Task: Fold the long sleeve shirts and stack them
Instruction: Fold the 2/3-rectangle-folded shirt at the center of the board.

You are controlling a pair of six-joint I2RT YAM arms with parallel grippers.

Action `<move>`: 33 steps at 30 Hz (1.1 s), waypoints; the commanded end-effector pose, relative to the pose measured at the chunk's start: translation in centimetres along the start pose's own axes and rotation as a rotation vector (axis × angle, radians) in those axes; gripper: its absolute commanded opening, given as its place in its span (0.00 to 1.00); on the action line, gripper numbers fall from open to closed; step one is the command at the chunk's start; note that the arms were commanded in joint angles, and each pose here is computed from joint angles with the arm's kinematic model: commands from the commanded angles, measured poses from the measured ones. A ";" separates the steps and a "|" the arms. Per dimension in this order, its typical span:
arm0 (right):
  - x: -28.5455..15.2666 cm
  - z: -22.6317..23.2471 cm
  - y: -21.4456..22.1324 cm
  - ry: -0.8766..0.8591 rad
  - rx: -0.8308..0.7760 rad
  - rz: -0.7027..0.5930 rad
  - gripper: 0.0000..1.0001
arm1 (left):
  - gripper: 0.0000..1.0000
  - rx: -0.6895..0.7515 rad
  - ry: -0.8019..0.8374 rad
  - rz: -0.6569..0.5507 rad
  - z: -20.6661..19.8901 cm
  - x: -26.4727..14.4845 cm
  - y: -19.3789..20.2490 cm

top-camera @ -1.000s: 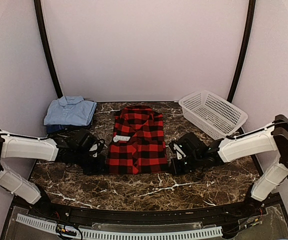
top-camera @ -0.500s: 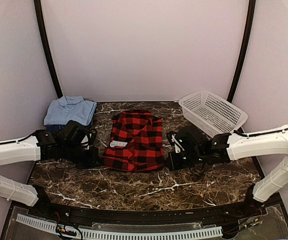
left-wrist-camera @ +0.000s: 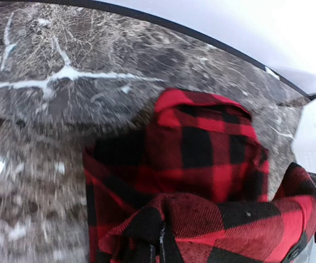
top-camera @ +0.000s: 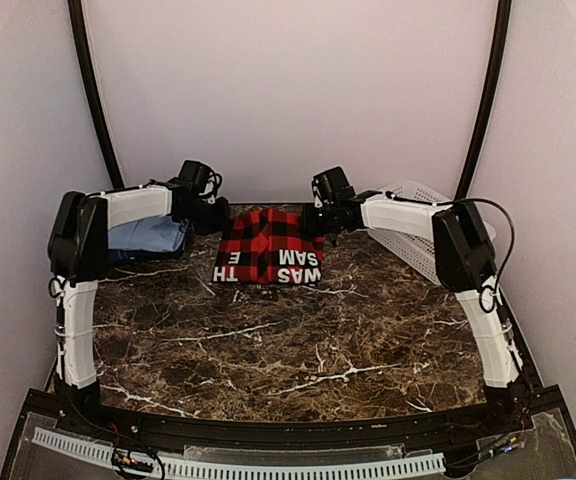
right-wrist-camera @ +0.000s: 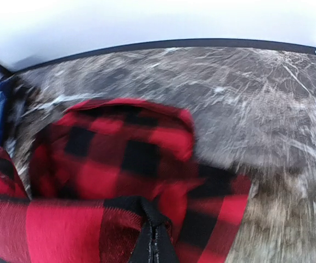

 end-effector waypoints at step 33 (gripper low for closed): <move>-10.8 -0.2 12.1 -0.010 -0.032 0.132 0.00 | 0.00 -0.082 -0.001 0.030 4.0 -8.7 15.6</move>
Point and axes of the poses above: each gripper's point midway between its finger pads, its own x axis out along the fingers, its own z axis along the line the jaws close on, y = z × x, the point moved 9 cm from there along -x, back along the fingers, and after that the axes turned 9 degrees about -x, right-handed, at the moved point
